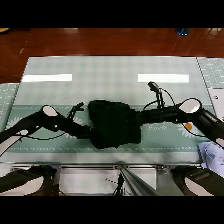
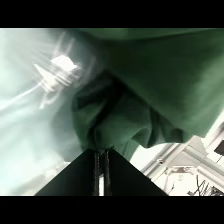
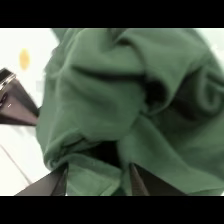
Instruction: Fold the shirts.
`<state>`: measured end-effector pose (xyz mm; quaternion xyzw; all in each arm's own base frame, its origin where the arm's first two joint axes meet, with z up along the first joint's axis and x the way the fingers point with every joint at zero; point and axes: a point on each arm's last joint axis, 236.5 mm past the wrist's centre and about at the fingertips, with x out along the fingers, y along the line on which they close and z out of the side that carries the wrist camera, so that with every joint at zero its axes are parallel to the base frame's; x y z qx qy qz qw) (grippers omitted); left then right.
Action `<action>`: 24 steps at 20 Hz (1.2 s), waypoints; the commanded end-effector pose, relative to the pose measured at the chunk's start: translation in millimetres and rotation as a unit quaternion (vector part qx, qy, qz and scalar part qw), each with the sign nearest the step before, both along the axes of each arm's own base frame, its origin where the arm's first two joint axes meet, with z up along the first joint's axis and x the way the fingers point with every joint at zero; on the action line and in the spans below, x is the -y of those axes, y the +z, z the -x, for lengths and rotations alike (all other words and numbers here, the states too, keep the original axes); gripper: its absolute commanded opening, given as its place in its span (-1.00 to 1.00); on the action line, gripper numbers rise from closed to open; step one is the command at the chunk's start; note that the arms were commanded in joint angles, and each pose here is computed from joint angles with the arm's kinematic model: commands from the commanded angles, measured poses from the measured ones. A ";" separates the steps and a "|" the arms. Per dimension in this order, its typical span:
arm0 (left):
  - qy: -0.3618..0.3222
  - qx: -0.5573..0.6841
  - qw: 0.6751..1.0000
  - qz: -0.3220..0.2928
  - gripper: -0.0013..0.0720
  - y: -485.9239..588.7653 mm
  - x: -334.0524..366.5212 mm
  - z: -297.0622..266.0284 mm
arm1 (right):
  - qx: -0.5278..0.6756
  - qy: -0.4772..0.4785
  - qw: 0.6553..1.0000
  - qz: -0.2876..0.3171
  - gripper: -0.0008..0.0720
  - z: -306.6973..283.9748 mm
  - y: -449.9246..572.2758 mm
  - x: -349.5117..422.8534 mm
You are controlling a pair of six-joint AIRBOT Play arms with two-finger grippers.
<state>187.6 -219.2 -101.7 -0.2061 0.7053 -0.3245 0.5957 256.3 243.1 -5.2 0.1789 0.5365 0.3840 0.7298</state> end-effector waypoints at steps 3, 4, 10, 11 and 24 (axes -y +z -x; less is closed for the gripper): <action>-0.004 0.002 1.000 0.011 -0.90 8.0 4.0 -3.7 | -0.023 0.058 0.998 -0.029 0.33 28.4 10.0 -11.2; -0.004 0.002 1.000 0.011 -0.90 8.0 4.0 -3.8 | -0.018 0.052 0.998 -0.029 0.33 24.9 10.0 -11.1; -0.003 0.010 1.000 0.013 -0.91 12.1 4.3 -5.5 | 0.016 -0.003 0.999 -0.031 -0.90 -5.7 13.3 -9.5; -0.004 0.022 1.000 0.016 -0.91 18.1 4.9 -8.3 | 0.019 -0.001 0.999 -0.037 -0.90 -7.5 19.0 -11.3; 0.198 0.541 0.817 -0.026 -0.91 396.6 -116.8 -89.8 | 0.469 -0.244 0.849 -0.021 -0.90 -71.5 382.5 138.9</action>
